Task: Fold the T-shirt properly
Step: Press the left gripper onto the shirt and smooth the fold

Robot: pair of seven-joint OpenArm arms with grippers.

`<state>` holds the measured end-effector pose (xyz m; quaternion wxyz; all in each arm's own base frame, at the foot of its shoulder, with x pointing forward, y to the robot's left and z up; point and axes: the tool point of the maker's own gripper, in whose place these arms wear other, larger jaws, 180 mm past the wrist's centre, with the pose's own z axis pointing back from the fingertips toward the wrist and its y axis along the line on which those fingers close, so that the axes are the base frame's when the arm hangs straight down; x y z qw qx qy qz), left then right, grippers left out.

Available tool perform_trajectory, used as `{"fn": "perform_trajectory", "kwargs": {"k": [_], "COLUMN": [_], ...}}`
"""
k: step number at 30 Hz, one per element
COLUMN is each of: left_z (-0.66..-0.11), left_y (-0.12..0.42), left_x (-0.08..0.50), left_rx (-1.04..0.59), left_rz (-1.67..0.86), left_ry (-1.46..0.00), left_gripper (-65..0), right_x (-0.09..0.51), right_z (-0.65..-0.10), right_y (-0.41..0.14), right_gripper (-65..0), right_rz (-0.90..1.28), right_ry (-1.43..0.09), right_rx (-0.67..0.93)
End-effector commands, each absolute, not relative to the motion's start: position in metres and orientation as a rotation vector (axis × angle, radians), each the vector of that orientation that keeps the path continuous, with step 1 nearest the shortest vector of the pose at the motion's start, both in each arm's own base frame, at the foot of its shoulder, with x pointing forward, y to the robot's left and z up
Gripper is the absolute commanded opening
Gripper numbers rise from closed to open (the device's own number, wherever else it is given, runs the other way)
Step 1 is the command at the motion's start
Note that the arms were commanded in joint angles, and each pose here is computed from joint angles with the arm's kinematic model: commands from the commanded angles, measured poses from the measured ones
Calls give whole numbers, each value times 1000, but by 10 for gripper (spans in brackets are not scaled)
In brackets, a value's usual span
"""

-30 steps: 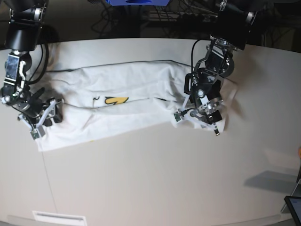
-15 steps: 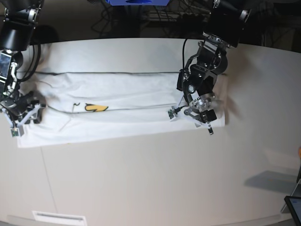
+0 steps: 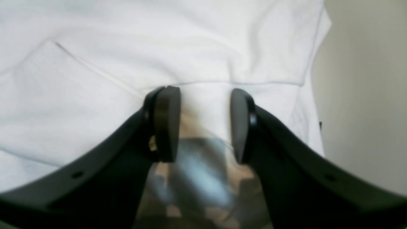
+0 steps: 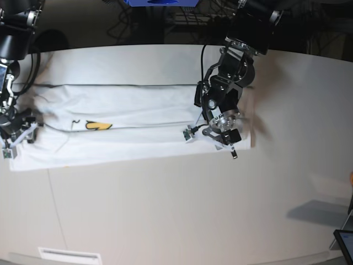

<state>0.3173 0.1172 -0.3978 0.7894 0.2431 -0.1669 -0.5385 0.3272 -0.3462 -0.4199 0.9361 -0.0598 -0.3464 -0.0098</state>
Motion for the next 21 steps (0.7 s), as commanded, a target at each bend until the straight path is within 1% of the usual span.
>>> {"fn": "perform_trajectory", "kwargs": {"k": [1, 7, 12, 16, 21], "left_z": [-390, -386, -352, -324, -308], "left_y": [121, 124, 118, 113, 124], "left_x": [323, 325, 336, 348, 347], "left_rx": [565, 594, 624, 654, 740], "left_rz": [-1162, -1161, -1132, -1113, -1086], "left_ry": [-360, -362, -474, -562, -557], "left_gripper": [-378, -378, -378, -378, -378], "right_x": [305, 306, 309, 327, 342], "right_z": [-428, -425, -420, -390, -359], "right_y": [-372, -377, -375, -369, -360], "right_gripper": [-399, -399, -399, -399, -399], "right_rz": [-11, -1, 10, 52, 91], "right_ry": [-591, -594, -609, -697, -782], "right_rx": [-225, -237, -237, -262, -285]}}
